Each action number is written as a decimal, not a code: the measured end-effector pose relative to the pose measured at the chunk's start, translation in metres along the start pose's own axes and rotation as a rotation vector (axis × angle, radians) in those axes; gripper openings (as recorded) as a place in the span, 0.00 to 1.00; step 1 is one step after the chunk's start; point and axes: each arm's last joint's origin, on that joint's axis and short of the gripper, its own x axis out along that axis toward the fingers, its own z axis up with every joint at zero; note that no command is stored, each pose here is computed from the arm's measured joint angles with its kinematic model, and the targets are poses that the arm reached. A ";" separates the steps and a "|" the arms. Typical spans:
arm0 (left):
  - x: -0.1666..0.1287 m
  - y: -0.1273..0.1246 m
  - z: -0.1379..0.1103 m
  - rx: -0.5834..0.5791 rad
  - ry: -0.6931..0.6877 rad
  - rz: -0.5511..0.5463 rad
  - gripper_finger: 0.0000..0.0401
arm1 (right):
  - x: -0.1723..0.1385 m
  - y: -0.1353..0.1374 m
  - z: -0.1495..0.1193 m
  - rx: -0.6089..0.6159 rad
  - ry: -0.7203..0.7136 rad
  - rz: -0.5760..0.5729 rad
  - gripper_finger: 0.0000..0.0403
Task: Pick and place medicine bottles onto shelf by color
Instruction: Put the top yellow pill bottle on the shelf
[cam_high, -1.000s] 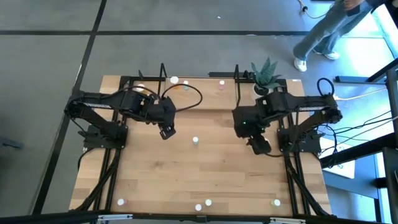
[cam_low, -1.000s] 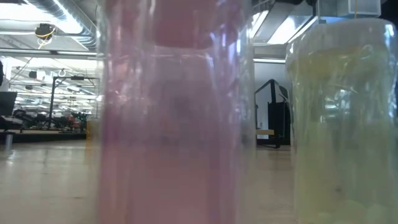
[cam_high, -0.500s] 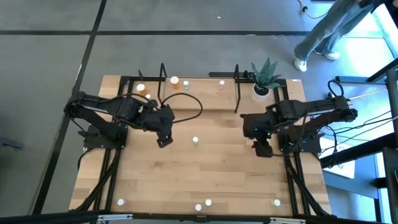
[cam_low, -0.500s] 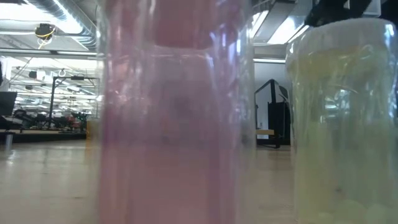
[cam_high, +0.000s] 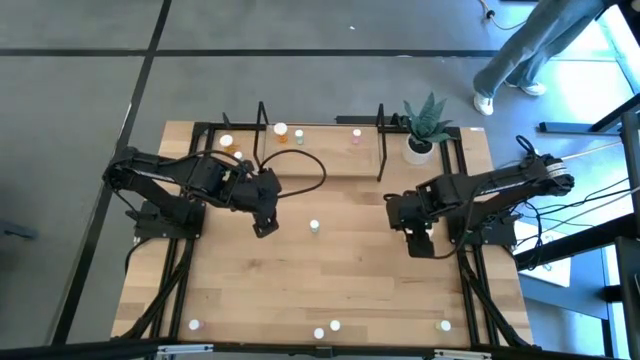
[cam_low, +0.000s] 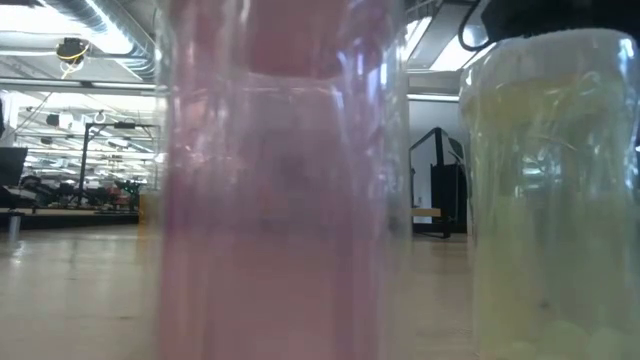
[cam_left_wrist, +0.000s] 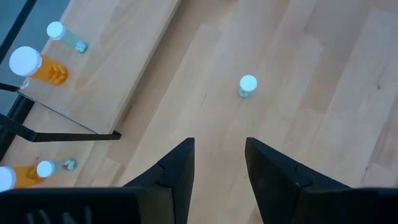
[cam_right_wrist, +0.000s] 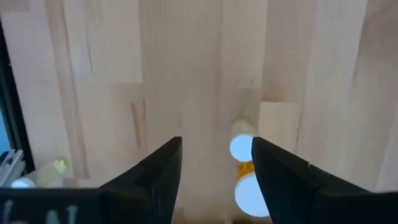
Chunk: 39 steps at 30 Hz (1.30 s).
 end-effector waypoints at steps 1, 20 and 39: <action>0.000 0.000 0.000 0.000 0.000 0.000 0.34 | 0.000 0.000 0.000 -0.014 0.002 0.000 0.48; 0.000 -0.002 0.002 0.022 -0.020 -0.015 0.34 | 0.000 0.004 0.011 -0.145 -0.121 -0.004 0.48; 0.000 -0.002 0.002 0.050 -0.004 -0.039 0.34 | 0.019 -0.001 0.002 -0.242 -0.050 -0.020 0.59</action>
